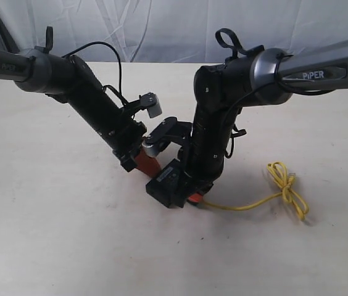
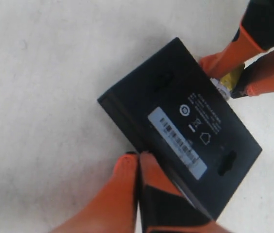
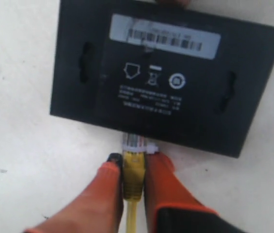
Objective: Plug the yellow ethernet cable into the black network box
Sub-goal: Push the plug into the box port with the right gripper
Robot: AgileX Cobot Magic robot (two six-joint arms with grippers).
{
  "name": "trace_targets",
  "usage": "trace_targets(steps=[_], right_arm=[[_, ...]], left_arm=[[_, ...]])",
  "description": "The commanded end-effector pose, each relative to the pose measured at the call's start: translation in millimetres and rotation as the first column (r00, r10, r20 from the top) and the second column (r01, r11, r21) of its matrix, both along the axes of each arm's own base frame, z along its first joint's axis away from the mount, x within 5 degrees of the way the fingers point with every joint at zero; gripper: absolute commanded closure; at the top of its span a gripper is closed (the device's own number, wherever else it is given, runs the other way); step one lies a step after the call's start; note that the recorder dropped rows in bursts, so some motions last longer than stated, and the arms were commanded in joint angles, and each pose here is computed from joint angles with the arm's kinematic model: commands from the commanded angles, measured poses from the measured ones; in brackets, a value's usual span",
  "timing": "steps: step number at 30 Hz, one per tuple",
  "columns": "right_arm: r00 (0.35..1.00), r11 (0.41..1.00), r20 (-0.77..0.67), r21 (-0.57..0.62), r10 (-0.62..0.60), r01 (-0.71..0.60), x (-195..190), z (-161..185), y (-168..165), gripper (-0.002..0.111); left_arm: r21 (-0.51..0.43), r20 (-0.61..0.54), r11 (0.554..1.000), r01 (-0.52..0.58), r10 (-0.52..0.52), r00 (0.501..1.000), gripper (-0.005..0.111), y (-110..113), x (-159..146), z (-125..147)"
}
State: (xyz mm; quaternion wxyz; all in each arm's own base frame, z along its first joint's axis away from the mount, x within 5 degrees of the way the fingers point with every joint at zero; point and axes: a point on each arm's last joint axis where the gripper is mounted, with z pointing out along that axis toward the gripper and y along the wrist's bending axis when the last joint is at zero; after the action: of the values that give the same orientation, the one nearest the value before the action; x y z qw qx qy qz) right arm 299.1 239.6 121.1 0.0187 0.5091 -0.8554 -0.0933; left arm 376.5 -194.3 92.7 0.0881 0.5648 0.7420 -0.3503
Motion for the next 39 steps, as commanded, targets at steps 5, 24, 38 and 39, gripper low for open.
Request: trace_targets(steps=[5, 24, 38, 39], right_arm=[[0.999, 0.999, -0.042, -0.032, -0.034, 0.032, -2.6, 3.0, -2.8, 0.109], [0.996, 0.995, 0.009, 0.051, -0.091, 0.091, 3.3, 3.4, 4.9, 0.109], [0.994, 0.994, 0.019, -0.014, -0.11, 0.11, 3.8, 3.0, -0.8, 0.109], [0.993, 0.994, 0.032, -0.008, -0.11, 0.11, 5.0, 2.9, -0.5, 0.109]], left_arm=[[0.023, -0.021, 1.0, 0.01, -0.009, 1.0, 0.107, -2.3, -2.8, -9.2], [0.017, -0.045, 1.0, 0.007, -0.006, 0.999, 0.107, -2.7, -4.3, -8.2], [0.027, -0.044, 1.0, -0.004, 0.005, 0.999, 0.107, -2.4, -3.6, -8.0], [0.027, -0.044, 1.0, -0.004, 0.005, 0.999, 0.107, -2.4, -3.6, -8.0]])
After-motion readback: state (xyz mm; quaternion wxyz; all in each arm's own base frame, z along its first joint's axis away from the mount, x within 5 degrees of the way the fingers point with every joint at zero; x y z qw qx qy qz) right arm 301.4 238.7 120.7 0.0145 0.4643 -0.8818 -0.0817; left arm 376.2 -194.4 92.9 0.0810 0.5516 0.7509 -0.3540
